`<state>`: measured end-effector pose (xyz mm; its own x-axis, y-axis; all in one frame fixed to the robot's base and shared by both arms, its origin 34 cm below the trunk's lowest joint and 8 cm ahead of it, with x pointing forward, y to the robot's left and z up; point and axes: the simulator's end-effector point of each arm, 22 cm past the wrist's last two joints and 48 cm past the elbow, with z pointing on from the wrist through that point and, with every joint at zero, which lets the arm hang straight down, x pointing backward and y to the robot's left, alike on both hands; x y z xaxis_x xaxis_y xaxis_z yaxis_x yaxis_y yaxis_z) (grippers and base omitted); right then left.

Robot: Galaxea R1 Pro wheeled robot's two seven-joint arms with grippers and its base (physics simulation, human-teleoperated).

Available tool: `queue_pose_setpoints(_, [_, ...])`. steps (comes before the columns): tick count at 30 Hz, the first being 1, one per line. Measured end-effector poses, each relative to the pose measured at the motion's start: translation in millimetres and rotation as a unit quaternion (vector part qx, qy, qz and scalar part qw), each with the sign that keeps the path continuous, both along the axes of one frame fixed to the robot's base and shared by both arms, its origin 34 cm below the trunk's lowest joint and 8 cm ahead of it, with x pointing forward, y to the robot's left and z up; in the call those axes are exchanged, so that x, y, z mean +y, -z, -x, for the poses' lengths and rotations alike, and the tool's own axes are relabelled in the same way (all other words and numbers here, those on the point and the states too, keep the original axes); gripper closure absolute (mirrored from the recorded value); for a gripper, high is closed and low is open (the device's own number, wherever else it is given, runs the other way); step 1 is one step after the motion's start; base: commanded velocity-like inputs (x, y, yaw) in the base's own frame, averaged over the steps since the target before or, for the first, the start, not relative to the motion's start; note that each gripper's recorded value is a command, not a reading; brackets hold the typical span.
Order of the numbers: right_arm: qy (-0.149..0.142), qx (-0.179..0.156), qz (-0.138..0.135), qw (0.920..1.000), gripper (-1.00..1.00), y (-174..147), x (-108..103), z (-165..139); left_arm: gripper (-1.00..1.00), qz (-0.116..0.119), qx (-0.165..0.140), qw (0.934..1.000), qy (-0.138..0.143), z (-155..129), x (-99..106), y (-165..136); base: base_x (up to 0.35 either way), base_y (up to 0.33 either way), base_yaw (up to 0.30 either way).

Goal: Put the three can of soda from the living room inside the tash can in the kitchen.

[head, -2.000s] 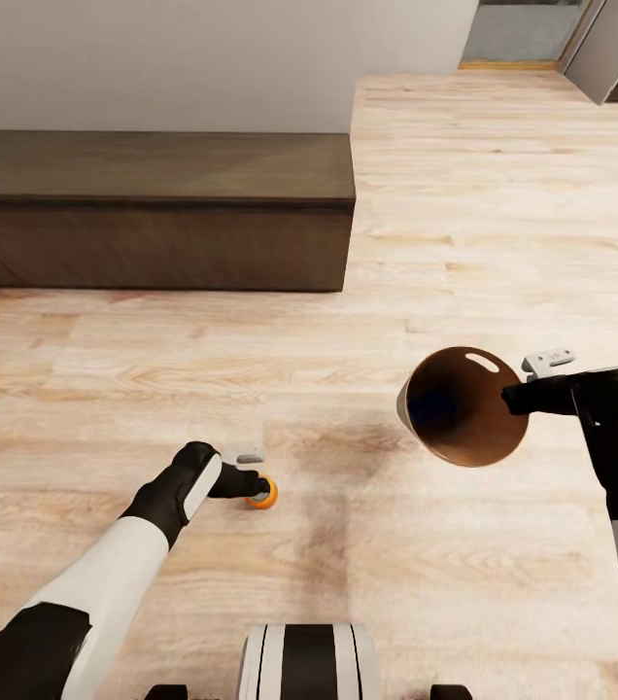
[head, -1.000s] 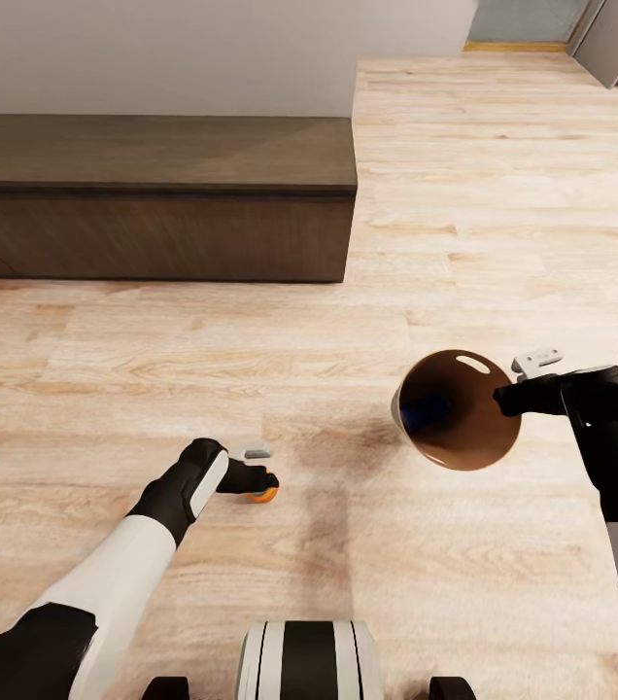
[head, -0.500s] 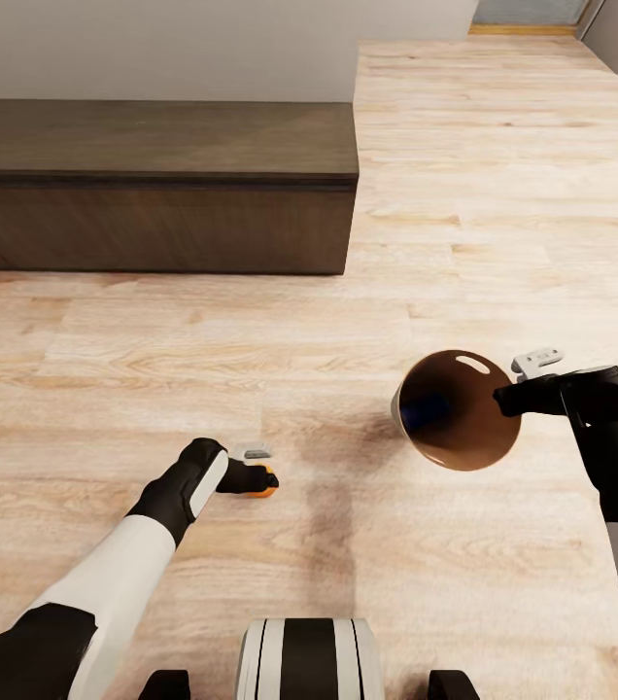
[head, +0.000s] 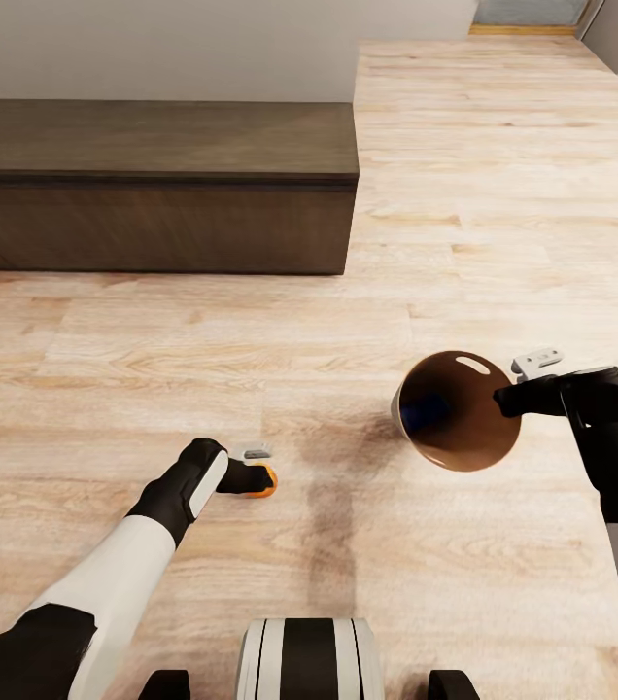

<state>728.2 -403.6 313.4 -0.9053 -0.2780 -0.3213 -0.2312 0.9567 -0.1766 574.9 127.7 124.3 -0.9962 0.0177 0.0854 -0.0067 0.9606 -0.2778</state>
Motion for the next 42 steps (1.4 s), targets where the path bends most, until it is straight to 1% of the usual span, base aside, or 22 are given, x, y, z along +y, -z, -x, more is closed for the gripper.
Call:
queue_pose_setpoints(10, [-0.003,-0.004,0.001,1.0000,1.00,-4,2,-2,1.00,-0.001,-0.002,1.0000,0.002,-1,0,-2,0.000,0.000,0.000])
queue_pose_setpoints(36, [-0.004,-0.059,0.001,0.9983,1.00,-78,2,-18,1.00,0.000,-0.055,0.9985,0.002,-39,-1,-60,0.000,0.000,0.000])
queue_pose_setpoints(42, [-0.004,-0.071,-0.003,0.9975,1.00,-94,4,-21,1.00,0.005,-0.079,0.9969,0.006,-60,-4,-90,0.000,0.000,0.000])
